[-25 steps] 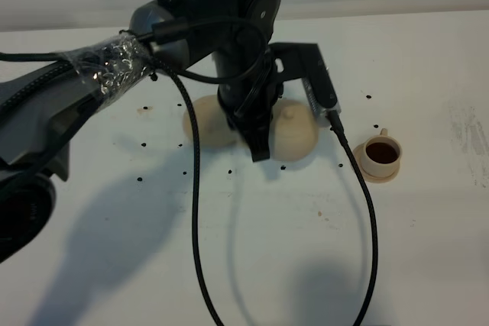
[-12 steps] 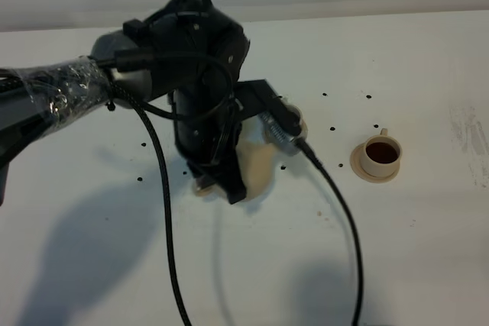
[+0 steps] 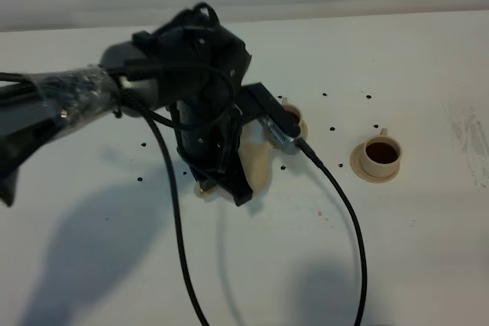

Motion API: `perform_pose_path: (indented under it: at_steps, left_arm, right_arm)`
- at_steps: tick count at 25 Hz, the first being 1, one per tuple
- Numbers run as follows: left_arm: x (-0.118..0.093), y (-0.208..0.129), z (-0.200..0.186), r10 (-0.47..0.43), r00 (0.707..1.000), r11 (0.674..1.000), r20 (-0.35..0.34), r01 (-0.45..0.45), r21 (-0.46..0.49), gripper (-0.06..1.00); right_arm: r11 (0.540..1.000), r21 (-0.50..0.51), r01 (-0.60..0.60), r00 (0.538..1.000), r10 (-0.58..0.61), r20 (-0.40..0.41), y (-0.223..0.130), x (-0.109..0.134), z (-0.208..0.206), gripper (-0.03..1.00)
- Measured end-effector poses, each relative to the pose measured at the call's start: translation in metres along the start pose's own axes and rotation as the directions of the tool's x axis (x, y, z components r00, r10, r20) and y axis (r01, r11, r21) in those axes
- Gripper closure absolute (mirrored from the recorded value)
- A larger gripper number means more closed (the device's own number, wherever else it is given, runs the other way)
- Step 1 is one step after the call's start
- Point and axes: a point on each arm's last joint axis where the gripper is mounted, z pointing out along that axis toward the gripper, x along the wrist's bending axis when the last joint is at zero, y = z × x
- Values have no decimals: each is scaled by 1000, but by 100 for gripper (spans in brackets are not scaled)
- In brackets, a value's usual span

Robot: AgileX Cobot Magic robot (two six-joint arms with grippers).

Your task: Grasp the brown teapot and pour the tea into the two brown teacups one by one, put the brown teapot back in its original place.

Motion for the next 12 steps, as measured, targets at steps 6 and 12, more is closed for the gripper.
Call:
perform_pose_path:
  at_steps: [6, 12]
  left_arm:
    - [2, -1, -2, -31, 999, 999, -17, 31, -19, 86]
    - [38, -21, -25, -271, 961, 961, -60, 266, -81, 86]
  right_arm:
    - [1000, 0, 0, 1000, 0, 0, 0, 0, 0, 75]
    - [1000, 0, 0, 1000, 0, 0, 0, 0, 0, 75]
